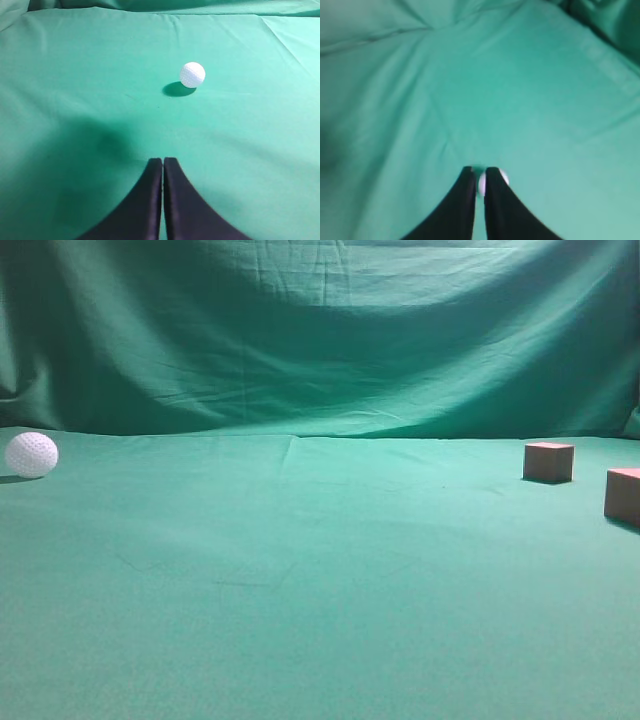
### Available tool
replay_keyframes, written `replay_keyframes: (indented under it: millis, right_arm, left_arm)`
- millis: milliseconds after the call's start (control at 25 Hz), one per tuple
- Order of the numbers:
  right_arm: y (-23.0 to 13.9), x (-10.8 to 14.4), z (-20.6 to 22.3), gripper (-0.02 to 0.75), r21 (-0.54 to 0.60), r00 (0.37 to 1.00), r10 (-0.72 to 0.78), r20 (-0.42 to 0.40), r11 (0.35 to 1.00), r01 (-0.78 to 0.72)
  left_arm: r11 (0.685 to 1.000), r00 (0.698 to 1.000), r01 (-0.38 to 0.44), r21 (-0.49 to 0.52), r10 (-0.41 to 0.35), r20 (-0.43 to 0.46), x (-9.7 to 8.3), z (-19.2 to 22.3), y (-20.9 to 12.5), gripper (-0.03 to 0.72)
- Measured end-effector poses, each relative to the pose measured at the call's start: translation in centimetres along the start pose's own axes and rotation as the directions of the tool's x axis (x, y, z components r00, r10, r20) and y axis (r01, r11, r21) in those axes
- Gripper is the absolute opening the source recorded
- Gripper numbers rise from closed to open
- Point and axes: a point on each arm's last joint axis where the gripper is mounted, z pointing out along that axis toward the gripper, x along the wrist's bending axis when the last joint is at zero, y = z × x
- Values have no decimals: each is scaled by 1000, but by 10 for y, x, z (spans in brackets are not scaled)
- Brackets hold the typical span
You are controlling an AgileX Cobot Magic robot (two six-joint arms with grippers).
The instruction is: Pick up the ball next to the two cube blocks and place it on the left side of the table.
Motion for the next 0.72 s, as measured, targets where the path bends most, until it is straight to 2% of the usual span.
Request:
replay_keyframes:
  millis: [160,240,320,520,720]
  right_arm:
    - [4,-1,-74,0,194,987,82,140,975,-108]
    - [8,0,-111,0,223,966,84,244,965,-140]
    - [15,4,-144,0,191,946,93,312,969,-158]
    - [21,30,-227,0,86,927,97,361,987,-136]
    - [-15,51,-274,0,113,908,103,407,980,-162]
  left_arm:
    - [1000,1000,0,0,0,0,0,0,0,0]
    - [1000,1000,0,0,0,0,0,0,0,0]
    - [1000,1000,0,0,0,0,0,0,0,0]
    - [1000,1000,0,0,0,0,0,0,0,0]
    - [1000,1000,0,0,0,0,0,0,0,0]
